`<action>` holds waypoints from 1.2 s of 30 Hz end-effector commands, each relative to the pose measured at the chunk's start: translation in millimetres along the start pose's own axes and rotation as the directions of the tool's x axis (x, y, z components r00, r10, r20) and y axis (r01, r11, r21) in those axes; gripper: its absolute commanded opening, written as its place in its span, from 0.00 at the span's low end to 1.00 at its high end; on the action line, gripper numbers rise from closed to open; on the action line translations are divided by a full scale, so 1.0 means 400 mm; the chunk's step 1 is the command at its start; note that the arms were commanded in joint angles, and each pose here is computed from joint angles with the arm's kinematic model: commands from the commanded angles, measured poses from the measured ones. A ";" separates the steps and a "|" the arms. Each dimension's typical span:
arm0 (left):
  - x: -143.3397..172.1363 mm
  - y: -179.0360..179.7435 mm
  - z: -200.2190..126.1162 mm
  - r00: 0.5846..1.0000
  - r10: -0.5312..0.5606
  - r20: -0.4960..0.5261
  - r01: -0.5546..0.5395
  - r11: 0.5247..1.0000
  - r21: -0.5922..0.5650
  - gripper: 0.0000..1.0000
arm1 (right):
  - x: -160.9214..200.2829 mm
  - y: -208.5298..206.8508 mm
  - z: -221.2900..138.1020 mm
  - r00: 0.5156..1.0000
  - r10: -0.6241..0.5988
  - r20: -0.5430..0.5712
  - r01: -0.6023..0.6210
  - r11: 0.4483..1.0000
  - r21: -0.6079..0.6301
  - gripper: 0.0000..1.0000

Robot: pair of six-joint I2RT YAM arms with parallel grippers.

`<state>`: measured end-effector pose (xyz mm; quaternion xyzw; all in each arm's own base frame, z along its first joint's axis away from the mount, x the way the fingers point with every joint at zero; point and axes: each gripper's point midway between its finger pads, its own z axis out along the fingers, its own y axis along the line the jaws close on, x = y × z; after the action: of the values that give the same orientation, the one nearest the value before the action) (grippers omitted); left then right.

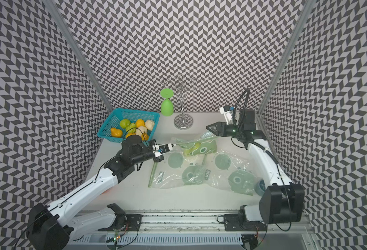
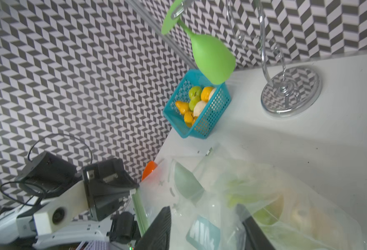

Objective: Open the zip-top bag and take out the pear
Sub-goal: Place the zipper food storage bag at the center of the board.

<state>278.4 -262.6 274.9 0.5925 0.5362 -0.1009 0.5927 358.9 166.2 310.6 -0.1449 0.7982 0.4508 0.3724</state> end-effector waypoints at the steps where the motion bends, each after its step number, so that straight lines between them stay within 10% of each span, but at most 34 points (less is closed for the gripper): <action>1: -0.011 -0.007 0.009 0.999 -0.037 -0.020 0.038 0.997 0.062 0.00 | -0.058 0.086 -0.026 0.971 -0.224 0.083 0.221 0.974 0.044 0.55; 10: -0.018 0.009 0.042 0.992 -0.101 -0.071 0.110 0.983 0.145 0.00 | -0.040 0.257 -0.008 0.794 -0.589 0.151 0.589 0.807 0.047 0.59; 18: -0.022 0.035 0.041 0.992 -0.107 -0.072 0.116 0.985 0.128 0.00 | -0.164 0.181 -0.086 0.727 -0.656 0.204 0.551 0.734 0.398 0.78; 23: -0.035 0.045 0.038 0.994 -0.099 -0.053 0.105 0.986 0.128 0.00 | -0.081 0.276 -0.017 0.748 -0.640 0.174 0.642 0.765 0.050 0.78; 36: -0.058 0.033 0.037 0.990 -0.139 -0.015 0.139 0.966 0.218 0.00 | 0.107 0.307 0.117 0.685 -0.711 0.157 0.728 0.676 -0.117 0.76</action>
<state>292.7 -279.5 288.2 0.6115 0.5699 -0.1744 0.5205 281.1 265.7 315.1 -0.4265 0.6699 0.3530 0.4947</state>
